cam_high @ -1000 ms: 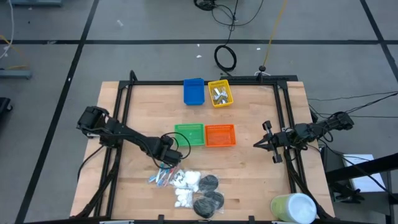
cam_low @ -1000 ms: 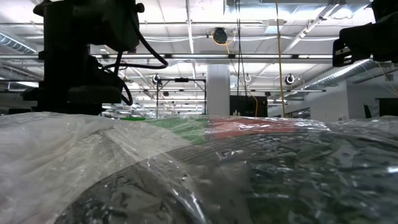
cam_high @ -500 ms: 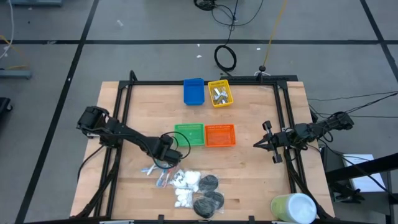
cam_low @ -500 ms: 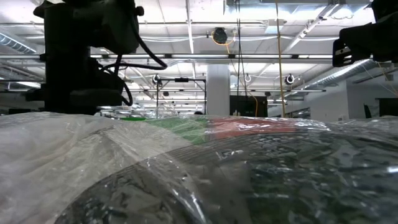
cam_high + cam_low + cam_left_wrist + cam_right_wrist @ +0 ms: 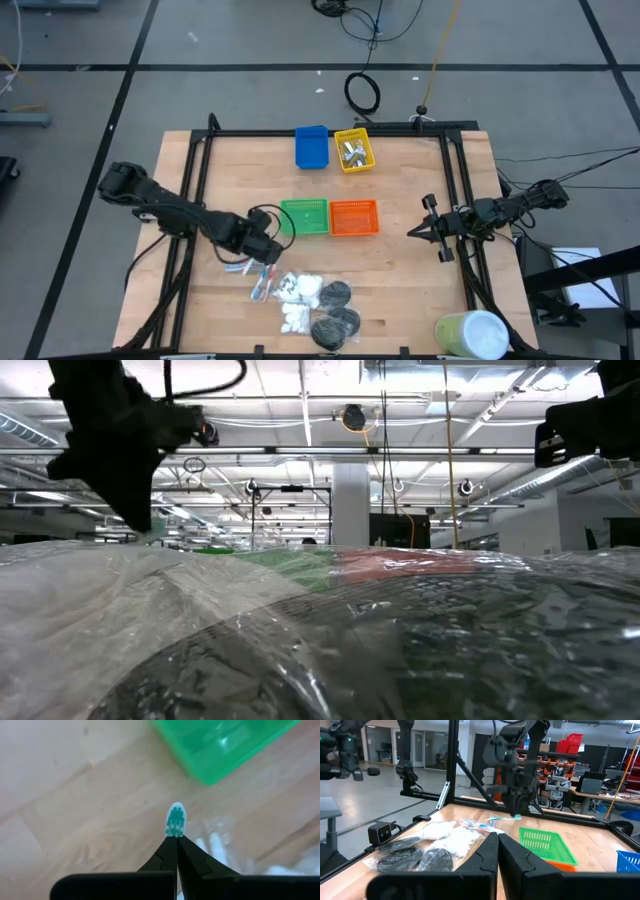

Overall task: Pick & Place Travel size toiletries
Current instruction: Put the green toothbrush into the blue bin

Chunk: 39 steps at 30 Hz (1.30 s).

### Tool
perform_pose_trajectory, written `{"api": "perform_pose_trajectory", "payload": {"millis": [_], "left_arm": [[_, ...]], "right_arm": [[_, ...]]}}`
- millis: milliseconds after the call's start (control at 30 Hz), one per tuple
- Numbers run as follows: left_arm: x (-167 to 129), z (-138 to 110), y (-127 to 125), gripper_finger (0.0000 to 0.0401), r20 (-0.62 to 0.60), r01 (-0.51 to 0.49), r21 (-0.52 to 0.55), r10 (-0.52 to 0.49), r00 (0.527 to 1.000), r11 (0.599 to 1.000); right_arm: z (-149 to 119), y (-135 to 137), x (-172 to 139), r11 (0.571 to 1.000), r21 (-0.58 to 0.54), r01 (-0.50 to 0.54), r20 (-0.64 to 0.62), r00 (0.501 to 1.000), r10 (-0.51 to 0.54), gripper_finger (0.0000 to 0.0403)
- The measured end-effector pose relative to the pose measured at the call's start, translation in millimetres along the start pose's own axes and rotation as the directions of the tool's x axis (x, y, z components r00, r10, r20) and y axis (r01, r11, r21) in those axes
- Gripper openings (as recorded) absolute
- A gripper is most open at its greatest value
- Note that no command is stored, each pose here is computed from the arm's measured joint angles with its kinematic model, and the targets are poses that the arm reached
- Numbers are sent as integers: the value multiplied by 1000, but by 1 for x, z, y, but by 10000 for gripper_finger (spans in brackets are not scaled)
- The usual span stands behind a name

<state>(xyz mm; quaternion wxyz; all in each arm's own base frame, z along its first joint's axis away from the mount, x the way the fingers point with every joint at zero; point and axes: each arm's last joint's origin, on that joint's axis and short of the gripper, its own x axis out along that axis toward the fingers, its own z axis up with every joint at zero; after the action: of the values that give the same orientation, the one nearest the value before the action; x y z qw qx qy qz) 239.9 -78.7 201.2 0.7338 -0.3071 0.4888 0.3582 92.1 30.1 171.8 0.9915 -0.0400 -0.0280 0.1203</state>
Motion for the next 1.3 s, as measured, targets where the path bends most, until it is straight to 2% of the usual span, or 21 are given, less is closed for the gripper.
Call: {"api": "perform_pose_trajectory", "payload": {"millis": [233, 433, 567, 633, 800, 900, 1000, 1133, 1233, 1300], "left_arm": [[-28, 10, 9, 2, 150, 89, 11, -90, 985, 996], [-50, 31, 12, 1, 321, 200, 82, -216, 922, 976], [-66, 59, 14, 0, 494, 245, 153, -289, 820, 957], [-74, 78, 15, 0, 582, 259, 188, -320, 748, 947], [-83, 129, 28, 0, 728, 229, 250, -339, 596, 941], [-79, 159, 46, 0, 772, 207, 230, -308, 555, 951], [-67, 187, 68, 0, 790, 204, 201, -282, 545, 958], [-44, 225, 91, 0, 812, 249, 193, -297, 502, 949], [-20, 248, 102, 0, 820, 322, 189, -330, 468, 928], [0, 259, 108, 0, 817, 352, 182, -340, 465, 918]], "right_arm": [[0, 0, 0, 1000, 0, 0, 0, 1000, 0, 0], [0, 0, 0, 1000, 0, 0, 0, 1000, 0, 0], [0, 0, 0, 1000, 0, 0, 0, 1000, 0, 0], [0, 0, 0, 1000, 0, 0, 0, 1000, 0, 0], [0, 0, 0, 1000, 0, 0, 0, 1000, 0, 0], [0, 0, 0, 1000, 0, 0, 2, 1000, 0, 0], [0, 0, 0, 1000, 0, 0, 3, 1000, 0, 0], [0, 0, 0, 1000, 0, 0, 3, 1000, 0, 0], [0, 0, 0, 1000, 0, 0, 4, 1000, 0, 0], [0, 0, 0, 1000, 0, 1, 4, 1000, -1, 0]]}}
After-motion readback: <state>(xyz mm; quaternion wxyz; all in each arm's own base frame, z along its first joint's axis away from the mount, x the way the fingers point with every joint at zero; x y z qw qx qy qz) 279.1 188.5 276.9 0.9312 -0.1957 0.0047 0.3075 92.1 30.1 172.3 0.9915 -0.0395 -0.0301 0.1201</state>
